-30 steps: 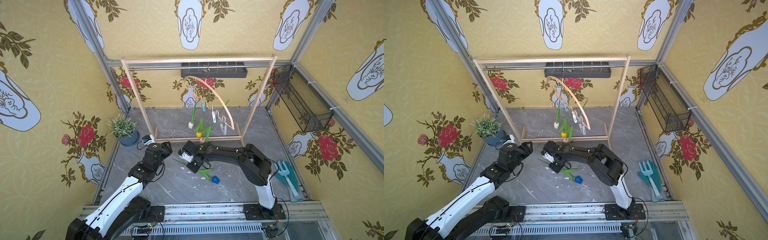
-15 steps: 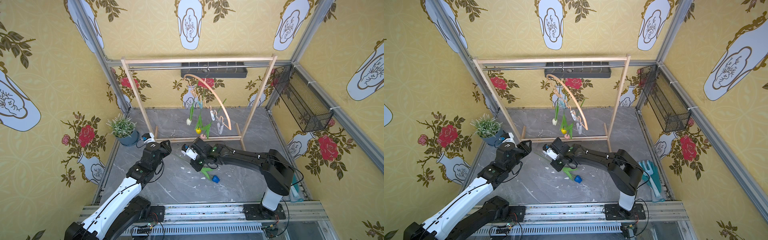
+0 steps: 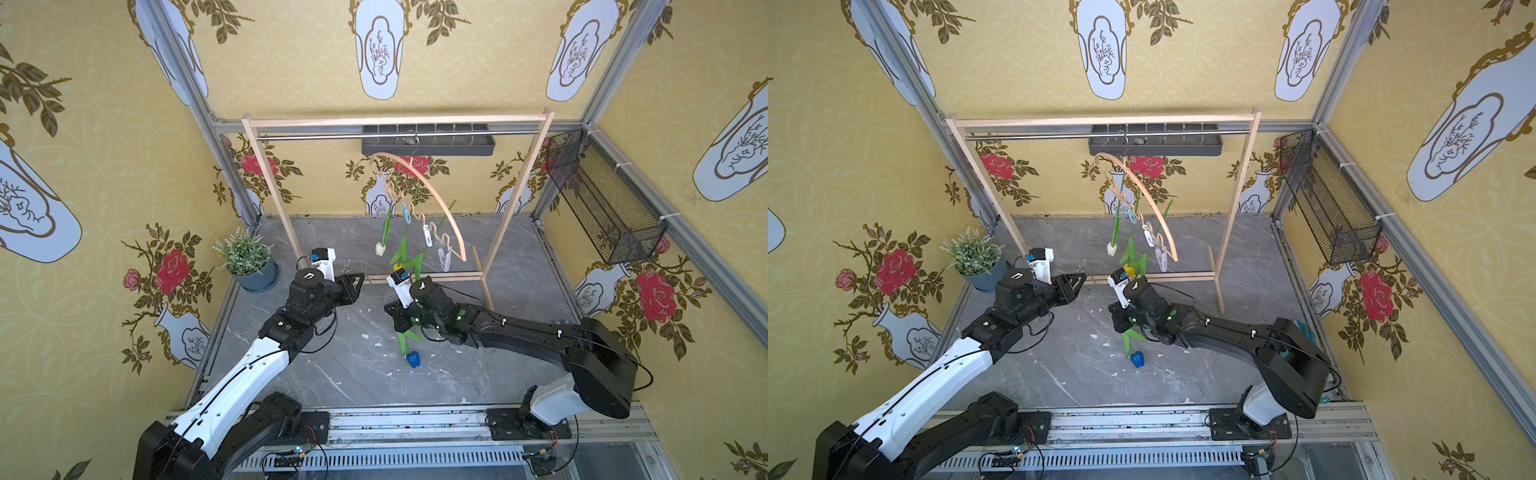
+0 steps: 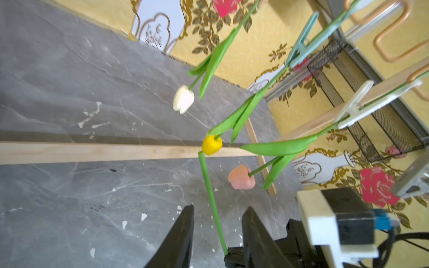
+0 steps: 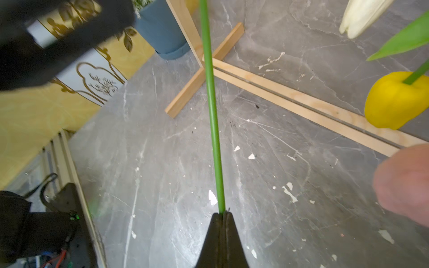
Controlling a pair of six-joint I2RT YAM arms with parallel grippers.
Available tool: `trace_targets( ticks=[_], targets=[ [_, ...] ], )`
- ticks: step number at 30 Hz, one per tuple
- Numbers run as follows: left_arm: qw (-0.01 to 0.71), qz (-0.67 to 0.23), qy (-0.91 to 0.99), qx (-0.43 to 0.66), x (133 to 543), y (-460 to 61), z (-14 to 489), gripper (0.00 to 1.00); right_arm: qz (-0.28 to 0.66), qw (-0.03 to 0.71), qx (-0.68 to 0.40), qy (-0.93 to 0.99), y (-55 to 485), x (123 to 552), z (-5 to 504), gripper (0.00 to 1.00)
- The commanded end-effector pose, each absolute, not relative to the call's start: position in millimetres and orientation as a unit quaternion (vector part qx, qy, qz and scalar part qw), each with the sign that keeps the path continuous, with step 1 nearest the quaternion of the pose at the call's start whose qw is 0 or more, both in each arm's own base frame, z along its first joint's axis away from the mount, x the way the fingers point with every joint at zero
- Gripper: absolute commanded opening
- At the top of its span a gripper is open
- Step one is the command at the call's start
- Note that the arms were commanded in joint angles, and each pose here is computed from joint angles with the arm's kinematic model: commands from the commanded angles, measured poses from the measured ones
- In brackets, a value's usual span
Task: Dry the flowers on a clothes hanger
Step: Pick up the flower at the center of the board.
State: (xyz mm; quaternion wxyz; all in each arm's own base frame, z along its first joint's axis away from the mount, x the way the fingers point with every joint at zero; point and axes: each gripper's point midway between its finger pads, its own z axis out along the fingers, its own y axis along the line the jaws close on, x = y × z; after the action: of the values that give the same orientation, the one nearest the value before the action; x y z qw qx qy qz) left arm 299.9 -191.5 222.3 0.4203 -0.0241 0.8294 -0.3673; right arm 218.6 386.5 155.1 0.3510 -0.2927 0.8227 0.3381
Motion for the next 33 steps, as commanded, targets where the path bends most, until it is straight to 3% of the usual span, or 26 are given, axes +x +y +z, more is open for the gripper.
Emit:
trace_targets(
  ticks=[1, 16, 25, 28, 29, 31, 33],
  targets=[
    [0.391, -0.415, 0.821, 0.02, 293.7, -215.2, 221.7, 0.38, 0.389, 0.386, -0.247, 0.799, 396.4, 226.4, 184.0, 0.0],
    [0.35, -0.437, 0.828, 0.036, 295.4, -234.3, 202.2, 0.2, 0.428, 0.386, -0.244, 0.78, 399.5, 218.5, 199.4, 0.0],
    [0.352, -0.445, 0.823, 0.038, 297.2, -237.4, 205.7, 0.0, 0.437, 0.387, -0.23, 0.779, 392.3, 217.9, 204.2, 0.0],
    [0.355, -0.452, 0.817, 0.042, 297.3, -238.7, 213.5, 0.0, 0.456, 0.379, -0.219, 0.775, 382.9, 219.4, 209.8, 0.0],
    [0.355, -0.456, 0.815, 0.046, 296.8, -240.1, 217.1, 0.0, 0.471, 0.369, -0.218, 0.771, 378.4, 218.6, 211.8, 0.04],
    [0.349, -0.47, 0.808, 0.058, 294.8, -243.2, 223.9, 0.0, 0.512, 0.35, -0.221, 0.753, 369.8, 214.0, 220.0, 0.28],
    [0.338, -0.497, 0.795, 0.082, 289.7, -249.0, 232.3, 0.0, 0.546, 0.33, -0.23, 0.735, 360.8, 206.0, 225.8, 0.43]
  ],
)
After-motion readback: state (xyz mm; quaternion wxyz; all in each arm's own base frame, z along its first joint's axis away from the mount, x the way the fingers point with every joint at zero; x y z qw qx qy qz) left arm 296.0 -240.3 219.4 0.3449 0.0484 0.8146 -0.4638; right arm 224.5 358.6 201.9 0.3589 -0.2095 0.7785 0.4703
